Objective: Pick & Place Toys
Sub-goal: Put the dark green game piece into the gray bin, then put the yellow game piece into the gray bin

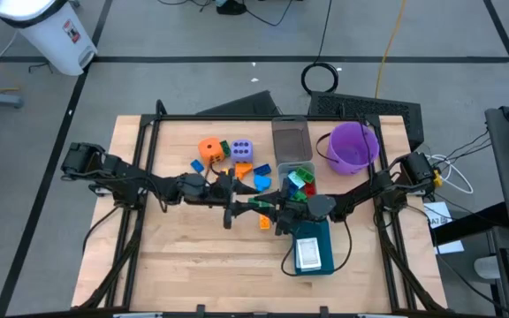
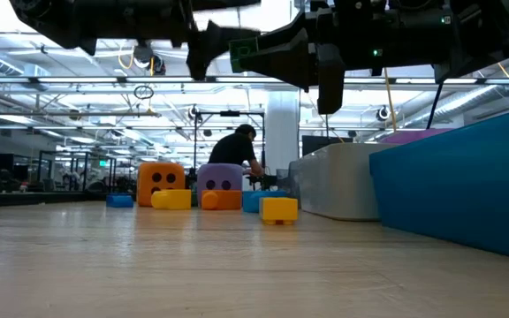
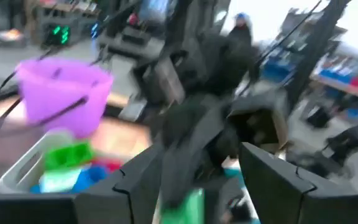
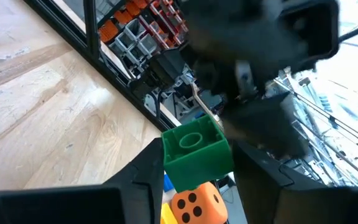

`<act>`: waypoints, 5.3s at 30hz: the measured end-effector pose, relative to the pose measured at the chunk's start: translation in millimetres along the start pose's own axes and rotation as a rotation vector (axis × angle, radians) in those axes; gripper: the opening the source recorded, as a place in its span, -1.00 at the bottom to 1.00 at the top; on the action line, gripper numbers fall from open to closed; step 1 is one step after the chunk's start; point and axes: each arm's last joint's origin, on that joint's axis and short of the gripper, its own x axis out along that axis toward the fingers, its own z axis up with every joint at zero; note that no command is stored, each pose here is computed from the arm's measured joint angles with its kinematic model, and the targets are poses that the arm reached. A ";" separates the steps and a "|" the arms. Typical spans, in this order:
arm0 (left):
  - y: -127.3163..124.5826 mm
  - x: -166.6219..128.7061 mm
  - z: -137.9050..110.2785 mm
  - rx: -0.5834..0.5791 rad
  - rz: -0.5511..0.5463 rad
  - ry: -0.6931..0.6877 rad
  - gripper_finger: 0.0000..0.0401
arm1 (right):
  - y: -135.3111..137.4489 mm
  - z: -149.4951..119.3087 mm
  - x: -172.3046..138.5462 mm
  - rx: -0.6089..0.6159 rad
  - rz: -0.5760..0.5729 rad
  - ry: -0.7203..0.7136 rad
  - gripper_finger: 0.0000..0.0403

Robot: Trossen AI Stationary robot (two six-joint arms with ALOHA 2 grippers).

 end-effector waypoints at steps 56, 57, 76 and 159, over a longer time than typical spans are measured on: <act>4.0 -0.9 -8.2 0.083 0.153 0.058 0.15 | -90.5 -63.7 -55.7 0.852 0.000 0.671 0.24; 6.1 -1.0 -9.6 0.058 0.169 0.073 0.15 | -90.8 -63.2 -55.4 0.854 -0.002 0.665 0.28; -2.7 31.6 -68.8 0.053 -0.102 0.467 0.63 | -91.6 -62.0 -54.4 0.855 -0.004 0.646 0.43; -5.8 59.2 -48.5 0.283 0.136 0.933 0.41 | -91.0 -61.3 -54.1 0.855 0.024 0.636 0.38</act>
